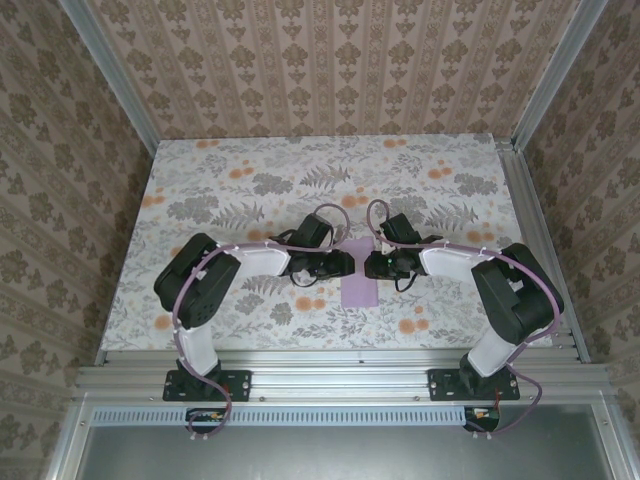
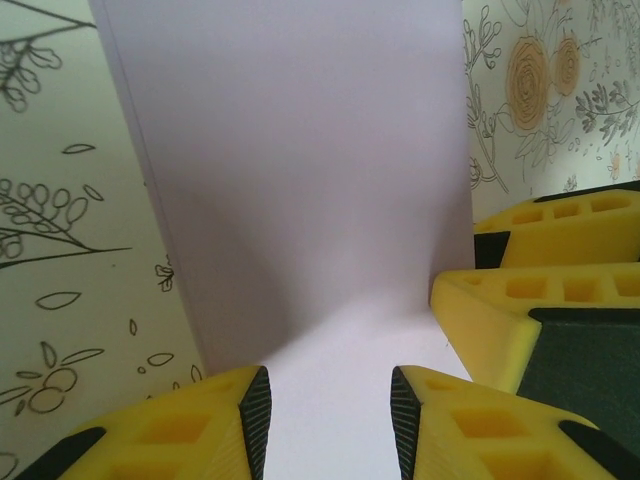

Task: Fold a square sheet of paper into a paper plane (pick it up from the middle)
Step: Hold the square sheet of paper at the center of the table, then fold the square sheet of paper in half at the center of the table.

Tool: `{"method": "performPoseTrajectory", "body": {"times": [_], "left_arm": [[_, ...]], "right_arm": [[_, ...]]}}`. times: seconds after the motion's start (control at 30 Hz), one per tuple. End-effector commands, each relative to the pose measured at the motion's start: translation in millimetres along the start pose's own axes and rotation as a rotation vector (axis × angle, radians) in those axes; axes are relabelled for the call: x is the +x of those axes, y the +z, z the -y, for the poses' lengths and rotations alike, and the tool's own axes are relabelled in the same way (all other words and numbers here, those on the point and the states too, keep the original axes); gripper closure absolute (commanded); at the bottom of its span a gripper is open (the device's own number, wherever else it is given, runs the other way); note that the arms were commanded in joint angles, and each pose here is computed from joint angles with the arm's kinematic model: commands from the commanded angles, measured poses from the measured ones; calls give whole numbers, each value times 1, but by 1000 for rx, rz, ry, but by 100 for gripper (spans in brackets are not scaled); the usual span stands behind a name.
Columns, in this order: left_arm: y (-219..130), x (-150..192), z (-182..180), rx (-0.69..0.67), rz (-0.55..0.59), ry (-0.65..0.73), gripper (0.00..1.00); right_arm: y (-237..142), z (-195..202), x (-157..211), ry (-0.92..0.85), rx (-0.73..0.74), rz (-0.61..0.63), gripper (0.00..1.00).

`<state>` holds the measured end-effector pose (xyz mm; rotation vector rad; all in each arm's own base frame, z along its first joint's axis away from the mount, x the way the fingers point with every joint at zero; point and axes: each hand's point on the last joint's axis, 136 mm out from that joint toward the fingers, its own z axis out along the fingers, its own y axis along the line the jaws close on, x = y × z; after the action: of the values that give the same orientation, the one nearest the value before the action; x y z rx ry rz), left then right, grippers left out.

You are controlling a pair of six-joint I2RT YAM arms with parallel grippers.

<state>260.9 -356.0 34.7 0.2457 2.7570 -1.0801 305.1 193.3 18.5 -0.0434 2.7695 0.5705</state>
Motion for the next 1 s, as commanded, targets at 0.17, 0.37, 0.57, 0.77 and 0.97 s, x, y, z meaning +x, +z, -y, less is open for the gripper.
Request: {"method": "performPoseTrajectory", "body": {"times": [0.17,0.37,0.57,0.77,0.97], "left_arm": [[11,4,-6,-23,-24,-8,64],[14,17,-28,-112,-64,-6,71],[14,30,-52,-221,-103,8,71],[19,38,-65,-264,-128,11,72],[20,41,-76,-317,-146,20,73]], "right_arm": [[12,8,20,12,28,-54,69],[13,9,20,11,30,-54,69],[11,10,21,11,34,-53,69],[-3,9,14,-2,50,-25,63],[-21,8,5,1,50,12,59]]}}
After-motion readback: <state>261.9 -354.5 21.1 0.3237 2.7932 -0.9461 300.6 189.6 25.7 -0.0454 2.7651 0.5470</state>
